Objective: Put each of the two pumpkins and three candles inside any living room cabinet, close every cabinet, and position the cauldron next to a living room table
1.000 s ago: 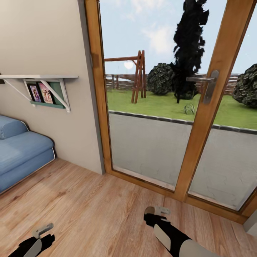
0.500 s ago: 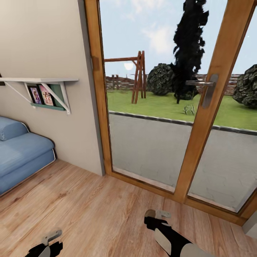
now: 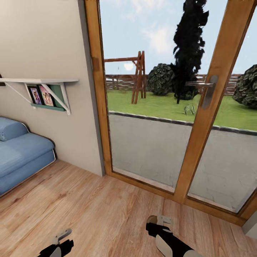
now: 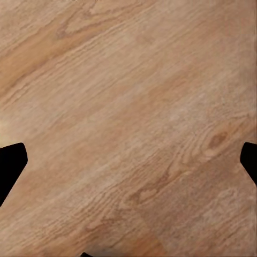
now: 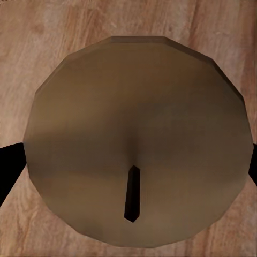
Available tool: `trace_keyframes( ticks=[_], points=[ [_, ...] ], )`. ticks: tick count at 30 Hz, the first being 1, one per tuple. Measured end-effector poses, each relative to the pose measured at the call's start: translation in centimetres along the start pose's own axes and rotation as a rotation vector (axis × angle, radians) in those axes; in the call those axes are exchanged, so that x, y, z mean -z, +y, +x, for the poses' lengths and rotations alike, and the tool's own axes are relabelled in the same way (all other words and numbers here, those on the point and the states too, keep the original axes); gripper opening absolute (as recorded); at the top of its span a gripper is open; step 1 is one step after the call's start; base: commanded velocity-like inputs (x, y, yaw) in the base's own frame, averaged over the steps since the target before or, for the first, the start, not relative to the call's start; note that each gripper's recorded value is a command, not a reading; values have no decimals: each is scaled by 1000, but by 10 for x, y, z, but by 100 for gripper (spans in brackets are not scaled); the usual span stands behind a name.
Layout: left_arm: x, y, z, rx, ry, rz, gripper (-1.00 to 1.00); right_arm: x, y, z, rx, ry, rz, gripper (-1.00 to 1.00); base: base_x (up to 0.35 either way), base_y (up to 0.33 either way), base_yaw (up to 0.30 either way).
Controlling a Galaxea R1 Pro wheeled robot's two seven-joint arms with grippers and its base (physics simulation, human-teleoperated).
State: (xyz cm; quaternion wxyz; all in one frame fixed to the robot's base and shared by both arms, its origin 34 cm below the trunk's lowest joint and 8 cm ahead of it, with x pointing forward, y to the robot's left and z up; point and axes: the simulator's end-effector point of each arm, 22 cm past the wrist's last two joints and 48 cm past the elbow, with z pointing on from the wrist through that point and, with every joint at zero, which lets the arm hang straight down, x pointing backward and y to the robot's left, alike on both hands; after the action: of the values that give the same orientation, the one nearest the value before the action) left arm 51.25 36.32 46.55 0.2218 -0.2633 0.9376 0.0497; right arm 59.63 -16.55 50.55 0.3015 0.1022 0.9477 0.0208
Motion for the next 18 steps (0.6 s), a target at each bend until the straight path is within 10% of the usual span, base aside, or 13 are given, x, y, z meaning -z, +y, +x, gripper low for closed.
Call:
trace_keyframes(
  ticks=[18],
  points=[
    [28,-2,-18,-4,-3,5,100,26,6,-22,1,-2,-3,-100,0,0,0]
  ],
)
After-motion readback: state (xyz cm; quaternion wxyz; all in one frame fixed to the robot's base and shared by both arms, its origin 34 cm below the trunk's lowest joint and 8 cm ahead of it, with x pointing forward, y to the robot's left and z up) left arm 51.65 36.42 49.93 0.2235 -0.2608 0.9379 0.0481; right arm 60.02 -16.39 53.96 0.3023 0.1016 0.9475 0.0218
